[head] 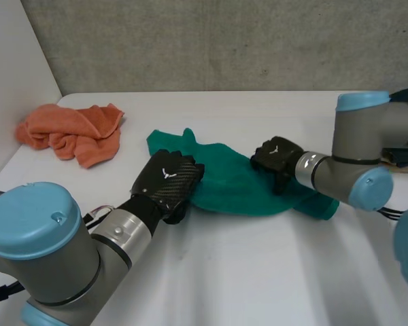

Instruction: Fold the laundry.

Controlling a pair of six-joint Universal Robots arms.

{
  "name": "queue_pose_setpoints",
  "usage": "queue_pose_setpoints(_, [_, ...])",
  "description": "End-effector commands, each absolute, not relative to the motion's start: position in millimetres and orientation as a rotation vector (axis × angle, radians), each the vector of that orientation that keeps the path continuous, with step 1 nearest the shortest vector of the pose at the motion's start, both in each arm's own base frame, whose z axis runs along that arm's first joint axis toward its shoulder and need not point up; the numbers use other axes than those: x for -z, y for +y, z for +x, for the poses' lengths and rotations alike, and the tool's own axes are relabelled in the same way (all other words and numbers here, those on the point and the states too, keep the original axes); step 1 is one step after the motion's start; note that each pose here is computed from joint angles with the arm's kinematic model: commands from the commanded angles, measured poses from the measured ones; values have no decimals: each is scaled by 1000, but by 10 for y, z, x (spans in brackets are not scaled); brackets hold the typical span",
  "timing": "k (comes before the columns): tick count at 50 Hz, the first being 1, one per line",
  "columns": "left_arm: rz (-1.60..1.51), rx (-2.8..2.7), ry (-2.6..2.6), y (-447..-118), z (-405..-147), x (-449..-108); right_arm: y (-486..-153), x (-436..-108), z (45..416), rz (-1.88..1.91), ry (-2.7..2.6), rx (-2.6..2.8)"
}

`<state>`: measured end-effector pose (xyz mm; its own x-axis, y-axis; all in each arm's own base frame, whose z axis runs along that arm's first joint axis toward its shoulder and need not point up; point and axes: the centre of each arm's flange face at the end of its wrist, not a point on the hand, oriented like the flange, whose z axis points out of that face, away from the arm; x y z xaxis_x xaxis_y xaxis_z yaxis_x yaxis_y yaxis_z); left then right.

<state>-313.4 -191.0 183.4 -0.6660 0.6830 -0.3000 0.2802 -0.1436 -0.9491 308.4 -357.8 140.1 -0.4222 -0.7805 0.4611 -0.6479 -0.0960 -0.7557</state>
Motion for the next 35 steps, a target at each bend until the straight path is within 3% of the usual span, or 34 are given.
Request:
queue_pose_setpoints(1, [-1077, -1885, -1831, -1950, -3123, -1829, -3696, -1500, 3131, -1600, 1987, 1662])
queue_pose_setpoints(7, [-1042, -1929, -1848, -2097, -3061, -1885, -3438, -2483, 2997, -1484, 1907, 1936])
queue_pose_setpoints(12, [-989, -2010, -1840, -2273, -2976, -2070, -3109, -2992, 2807, -1454, 1850, 2070])
queue_pose_setpoints(18, [-944, -2081, -1801, -2325, -2906, -2289, -2920, -3082, 2446, -1444, 2011, 1977])
queue_pose_setpoints(26, [-1001, -1949, -1889, -2321, -2921, -2071, -2505, -2820, 2214, -1579, 2259, 1469])
queue_pose_setpoints(30, [-1029, -1884, -1945, -2546, -3035, -1773, -2775, -2751, 2270, -1478, 2217, 1655])
queue_pose_setpoints(35, [-1020, -2013, -1875, -2911, -3125, -1892, -3178, -2793, 2399, -1255, 2087, 1958])
